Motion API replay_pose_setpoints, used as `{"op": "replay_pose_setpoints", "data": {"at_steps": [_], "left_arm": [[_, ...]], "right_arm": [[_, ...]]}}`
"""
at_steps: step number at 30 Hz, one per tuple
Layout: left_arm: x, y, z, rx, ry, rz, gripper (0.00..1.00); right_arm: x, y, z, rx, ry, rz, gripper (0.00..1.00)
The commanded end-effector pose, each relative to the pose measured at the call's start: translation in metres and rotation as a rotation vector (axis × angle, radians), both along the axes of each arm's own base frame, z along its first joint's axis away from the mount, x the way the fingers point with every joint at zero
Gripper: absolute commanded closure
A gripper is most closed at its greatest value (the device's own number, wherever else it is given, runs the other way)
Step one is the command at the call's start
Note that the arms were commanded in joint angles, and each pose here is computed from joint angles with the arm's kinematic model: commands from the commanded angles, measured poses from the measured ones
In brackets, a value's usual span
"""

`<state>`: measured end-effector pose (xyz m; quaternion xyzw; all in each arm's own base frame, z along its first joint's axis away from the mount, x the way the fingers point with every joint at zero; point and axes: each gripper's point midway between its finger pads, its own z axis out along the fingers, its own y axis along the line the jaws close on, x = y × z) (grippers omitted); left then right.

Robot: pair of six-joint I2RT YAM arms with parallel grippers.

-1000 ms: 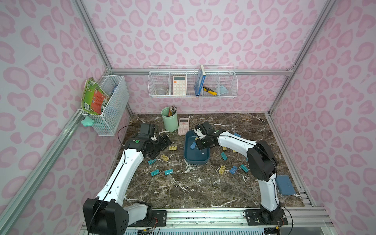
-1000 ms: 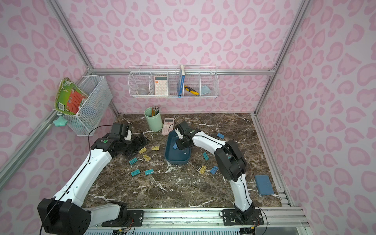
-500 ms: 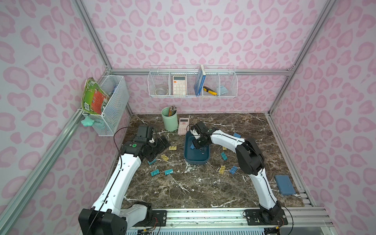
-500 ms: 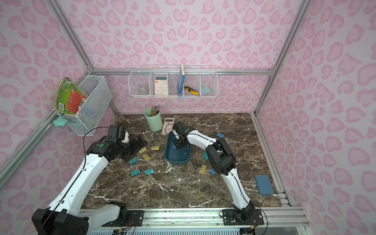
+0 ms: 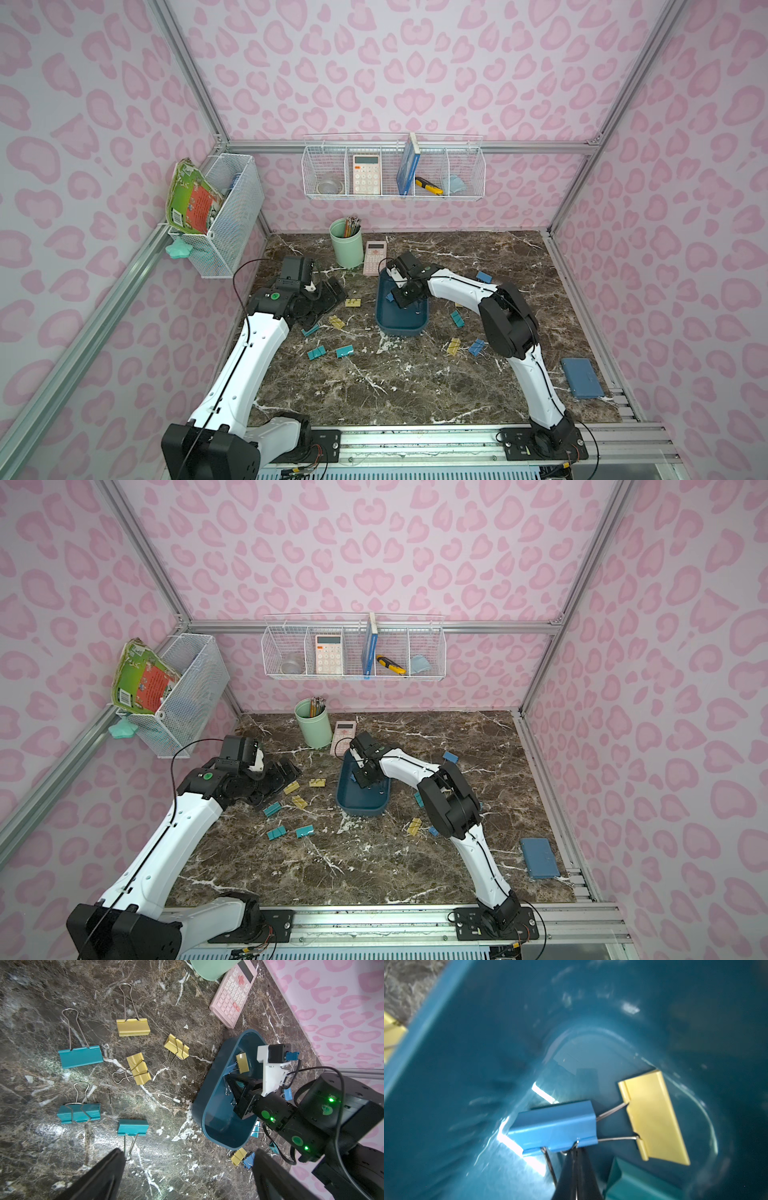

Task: Take out the binder clips from the storage box
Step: Pick up the binder clip from the storage box, then place the binder clip at the center of the board.

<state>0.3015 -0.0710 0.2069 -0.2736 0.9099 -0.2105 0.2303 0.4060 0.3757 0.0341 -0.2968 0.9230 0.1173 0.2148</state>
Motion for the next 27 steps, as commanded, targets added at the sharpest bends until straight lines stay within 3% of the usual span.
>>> {"op": "replay_pose_setpoints", "data": {"at_steps": [1, 7, 12, 16, 20, 27], "left_arm": [[0.004, -0.003, 0.003, -0.007, -0.012, -0.02, 0.01], [0.012, -0.011, -0.001, -0.031, -0.006, -0.05, 0.01], [0.019, -0.025, -0.004, -0.04, -0.009, -0.099, 0.01], [0.025, -0.039, -0.007, -0.043, -0.001, -0.141, 0.01], [0.028, -0.051, -0.008, -0.055, 0.01, -0.175, 0.01], [0.022, -0.056, -0.007, -0.059, 0.016, -0.175, 0.01]], "right_arm": [[-0.006, -0.003, 0.028, 0.026, -0.001, -0.034, 1.0], [-0.013, -0.02, 0.084, 0.097, -0.063, -0.113, 1.0], [-0.026, -0.065, 0.103, 0.111, -0.068, -0.249, 1.0], [-0.03, -0.115, 0.107, 0.111, -0.084, -0.406, 1.0], [-0.034, -0.184, 0.082, 0.015, -0.059, -0.575, 1.0], [-0.017, -0.29, 0.06, -0.008, -0.057, -0.833, 1.0]]}}
